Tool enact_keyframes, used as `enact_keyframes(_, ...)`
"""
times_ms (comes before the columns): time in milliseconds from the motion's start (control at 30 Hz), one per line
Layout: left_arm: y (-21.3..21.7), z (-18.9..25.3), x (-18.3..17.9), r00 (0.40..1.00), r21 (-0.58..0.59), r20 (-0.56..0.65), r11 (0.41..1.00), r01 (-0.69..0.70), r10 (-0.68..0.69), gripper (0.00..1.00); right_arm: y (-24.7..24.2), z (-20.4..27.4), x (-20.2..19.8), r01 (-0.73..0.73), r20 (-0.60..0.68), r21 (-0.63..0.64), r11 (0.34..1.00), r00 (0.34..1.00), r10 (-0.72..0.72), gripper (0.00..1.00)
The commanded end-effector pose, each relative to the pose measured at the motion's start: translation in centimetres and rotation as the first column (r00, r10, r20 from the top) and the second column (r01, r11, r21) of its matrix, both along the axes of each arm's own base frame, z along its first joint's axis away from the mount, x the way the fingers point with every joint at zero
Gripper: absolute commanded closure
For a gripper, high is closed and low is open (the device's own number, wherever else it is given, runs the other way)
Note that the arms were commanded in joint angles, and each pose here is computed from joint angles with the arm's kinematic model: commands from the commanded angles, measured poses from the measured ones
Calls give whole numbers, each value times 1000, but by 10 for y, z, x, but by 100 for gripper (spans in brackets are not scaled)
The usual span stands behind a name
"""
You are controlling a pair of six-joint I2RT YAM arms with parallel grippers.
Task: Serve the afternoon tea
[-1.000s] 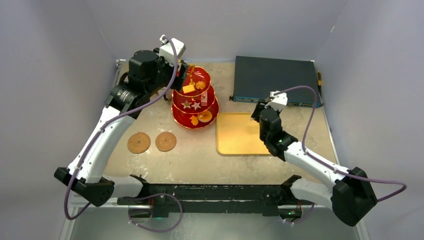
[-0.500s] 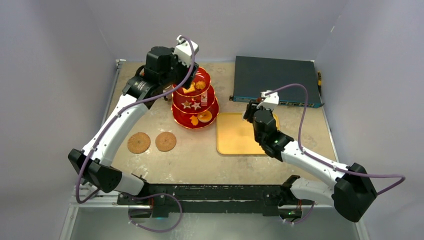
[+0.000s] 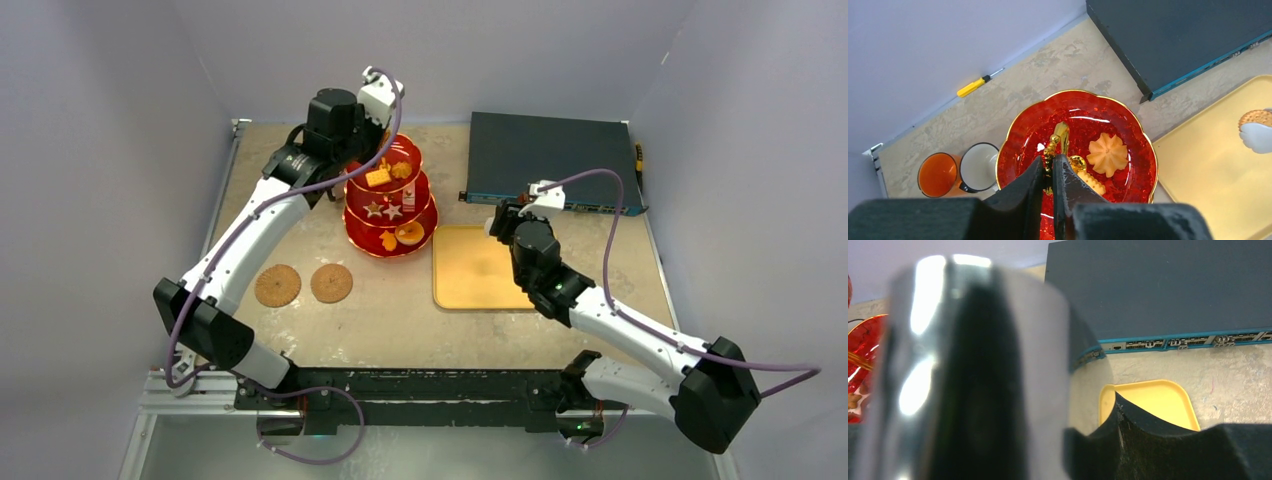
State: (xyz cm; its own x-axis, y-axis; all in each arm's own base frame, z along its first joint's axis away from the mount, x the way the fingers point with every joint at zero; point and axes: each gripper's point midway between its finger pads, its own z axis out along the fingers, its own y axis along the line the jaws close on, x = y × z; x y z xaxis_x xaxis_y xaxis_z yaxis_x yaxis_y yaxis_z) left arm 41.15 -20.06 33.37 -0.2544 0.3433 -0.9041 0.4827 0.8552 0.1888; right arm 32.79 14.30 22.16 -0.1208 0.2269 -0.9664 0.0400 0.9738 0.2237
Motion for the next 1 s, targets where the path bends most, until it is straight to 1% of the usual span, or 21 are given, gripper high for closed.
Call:
enact_keyframes(0, 4, 35, 13, 995, -63, 90, 997, -48, 53, 99, 2, 34, 2, -1, 85, 57, 998, 996, -4, 63)
enact_keyframes(133, 7, 45, 14, 991, -98, 91, 991, -88, 97, 100, 5, 34, 3, -11, 86, 58, 998, 996, 6, 63)
enact_keyframes(300, 14, 67, 7, 980, -209, 79, 964, -161, 181, 100, 8, 34, 5, -21, 90, 62, 998, 996, 16, 63)
enact_keyframes(367, 13, 66, 1, 979, -242, 56, 954, -179, 198, 100, 9, 34, 5, -25, 91, 62, 998, 996, 19, 63)
enact_keyframes(533, 13, 40, -14, 975, -280, -15, 935, -218, 222, 100, 12, 32, 6, -33, 88, 61, 998, 996, 27, 63)
enact_keyframes(567, 13, 36, -15, 974, -280, -23, 934, -221, 224, 96, 12, 32, 6, -33, 88, 61, 998, 996, 28, 63)
enact_keyframes(600, 13, 34, -17, 975, -279, -27, 935, -221, 222, 86, 12, 32, 6, -33, 89, 61, 998, 996, 27, 63)
enact_keyframes(633, 12, 35, -19, 978, -278, -24, 939, -204, 206, 67, 12, 32, 6, -34, 89, 61, 998, 996, 28, 63)
enact_keyframes(667, 9, 36, -20, 983, -273, -16, 945, -180, 182, 44, 11, 32, 6, -33, 88, 59, 998, 996, 28, 63)
enact_keyframes(700, 6, 39, -21, 988, -263, -5, 953, -150, 154, 30, 12, 32, 6, -34, 88, 60, 998, 996, 29, 63)
enact_keyframes(767, -2, 45, -27, 997, -230, 17, 971, -65, 71, 12, 11, 32, 6, -33, 89, 59, 998, 996, 28, 63)
enact_keyframes(800, -3, 48, -28, 998, -211, 25, 977, -44, 50, 8, 11, 33, 6, -33, 89, 59, 998, 996, 27, 63)
enact_keyframes(867, -6, 54, -32, 999, -163, 46, 986, 19, -12, 4, 11, 32, 6, -31, 88, 57, 998, 996, 26, 63)
enact_keyframes(967, -17, 50, -37, 990, -97, 35, 985, 140, -137, 2, 10, 31, 5, -30, 87, 58, 998, 996, 25, 63)
